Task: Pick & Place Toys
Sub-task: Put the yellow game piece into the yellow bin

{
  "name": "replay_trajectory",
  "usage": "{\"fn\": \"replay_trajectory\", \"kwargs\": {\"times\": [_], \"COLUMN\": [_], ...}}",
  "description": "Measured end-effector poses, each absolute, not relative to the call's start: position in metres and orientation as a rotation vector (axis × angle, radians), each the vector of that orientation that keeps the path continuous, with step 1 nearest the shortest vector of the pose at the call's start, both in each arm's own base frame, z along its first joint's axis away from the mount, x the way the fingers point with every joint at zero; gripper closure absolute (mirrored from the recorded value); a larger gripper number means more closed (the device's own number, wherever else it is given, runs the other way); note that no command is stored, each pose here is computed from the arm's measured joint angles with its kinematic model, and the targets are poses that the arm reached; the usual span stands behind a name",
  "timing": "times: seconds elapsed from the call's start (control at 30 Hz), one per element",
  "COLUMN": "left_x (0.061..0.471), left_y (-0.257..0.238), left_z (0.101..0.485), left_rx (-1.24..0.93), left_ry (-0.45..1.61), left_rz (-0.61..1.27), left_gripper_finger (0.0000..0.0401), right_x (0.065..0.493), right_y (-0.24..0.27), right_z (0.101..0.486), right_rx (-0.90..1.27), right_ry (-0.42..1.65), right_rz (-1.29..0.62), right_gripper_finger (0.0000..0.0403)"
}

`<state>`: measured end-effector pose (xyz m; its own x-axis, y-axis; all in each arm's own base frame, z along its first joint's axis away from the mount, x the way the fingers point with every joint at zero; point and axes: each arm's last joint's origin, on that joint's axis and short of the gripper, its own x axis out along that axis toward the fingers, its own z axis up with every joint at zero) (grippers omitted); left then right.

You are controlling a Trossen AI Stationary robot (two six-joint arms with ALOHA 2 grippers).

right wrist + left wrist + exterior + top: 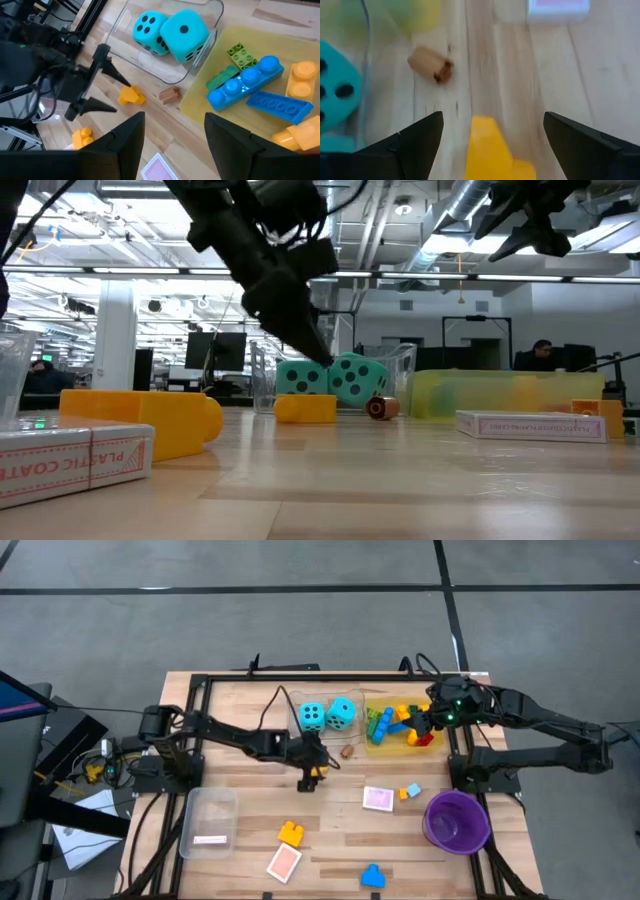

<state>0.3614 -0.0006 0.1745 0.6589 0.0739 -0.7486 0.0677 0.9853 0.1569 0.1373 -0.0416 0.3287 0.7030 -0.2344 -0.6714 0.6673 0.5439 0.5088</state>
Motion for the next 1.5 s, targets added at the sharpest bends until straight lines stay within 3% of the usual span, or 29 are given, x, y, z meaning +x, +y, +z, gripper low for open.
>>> {"fn": "replay_trajectory", "kwargs": {"times": [0.57, 0.97, 1.5], "left_x": [0.363, 0.363, 0.346], "left_y": [-0.003, -0.028, -0.051], "left_z": [0.135, 0.135, 0.120], "left_rx": [0.147, 0.132, -0.007], "left_ry": [0.998, 0.988, 1.020], "left_rz": [-0.033, -0.062, -0.026], "left_gripper_finger": [0.0071, 0.0075, 0.0160], "right_x": [0.137, 0.137, 0.137], "right_y": [-0.039, -0.040, -0.040], "right_z": [0.328, 0.328, 0.328], "right_rx": [0.828, 0.825, 0.828], "right_ry": [0.598, 0.598, 0.597], "right_rz": [-0.565, -0.565, -0.566], "right_gripper_finger": [0.0204, 0.0204, 0.0204]}}
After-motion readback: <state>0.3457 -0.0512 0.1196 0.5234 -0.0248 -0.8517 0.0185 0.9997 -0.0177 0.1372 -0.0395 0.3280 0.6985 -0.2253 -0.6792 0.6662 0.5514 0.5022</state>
